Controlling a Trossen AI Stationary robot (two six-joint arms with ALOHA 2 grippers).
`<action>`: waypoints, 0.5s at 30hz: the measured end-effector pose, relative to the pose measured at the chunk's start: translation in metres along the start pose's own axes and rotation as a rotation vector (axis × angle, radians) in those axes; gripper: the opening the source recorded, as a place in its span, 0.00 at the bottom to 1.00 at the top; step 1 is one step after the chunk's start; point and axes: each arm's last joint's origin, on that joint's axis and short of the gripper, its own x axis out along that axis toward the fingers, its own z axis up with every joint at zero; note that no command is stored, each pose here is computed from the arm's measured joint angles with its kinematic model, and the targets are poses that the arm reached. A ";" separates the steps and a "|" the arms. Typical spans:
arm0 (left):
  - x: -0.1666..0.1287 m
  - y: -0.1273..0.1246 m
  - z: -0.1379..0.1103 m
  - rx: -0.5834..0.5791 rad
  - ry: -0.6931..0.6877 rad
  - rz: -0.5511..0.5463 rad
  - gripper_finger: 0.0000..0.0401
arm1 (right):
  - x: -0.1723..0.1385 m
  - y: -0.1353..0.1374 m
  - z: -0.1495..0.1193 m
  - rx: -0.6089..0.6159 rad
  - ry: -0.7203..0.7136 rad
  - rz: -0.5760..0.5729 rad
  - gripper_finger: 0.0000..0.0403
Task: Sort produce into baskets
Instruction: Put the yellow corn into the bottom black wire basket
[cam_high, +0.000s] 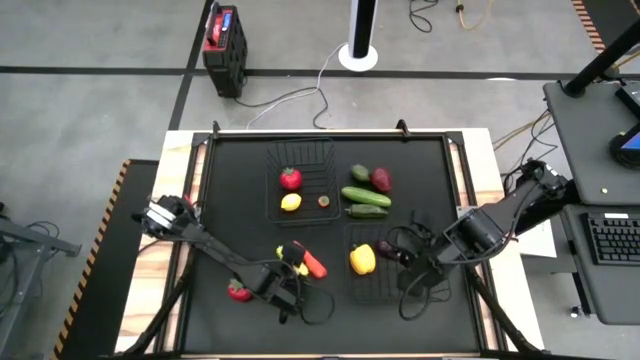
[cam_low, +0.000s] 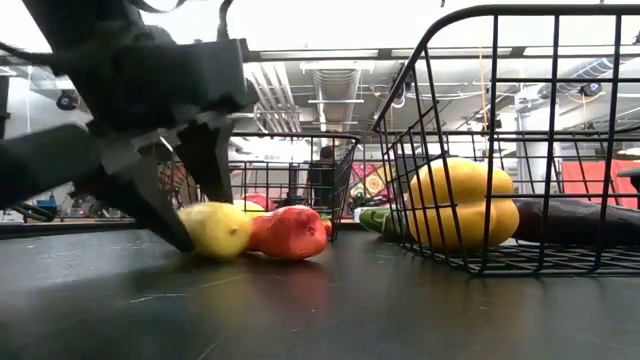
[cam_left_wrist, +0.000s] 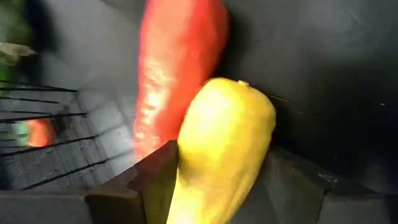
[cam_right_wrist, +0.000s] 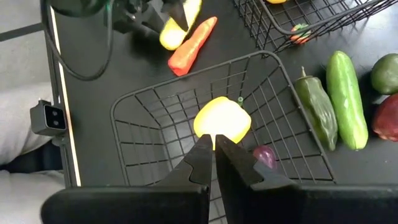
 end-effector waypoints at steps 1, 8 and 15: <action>0.002 -0.002 0.000 0.002 0.005 -0.011 0.51 | 0.000 0.000 0.000 -0.002 0.000 0.000 0.03; 0.003 -0.003 0.000 -0.034 0.005 -0.021 0.45 | 0.000 0.000 0.000 -0.013 0.001 -0.001 0.03; -0.001 -0.005 0.000 -0.042 -0.004 -0.026 0.31 | 0.001 0.000 0.000 -0.052 -0.018 -0.017 0.03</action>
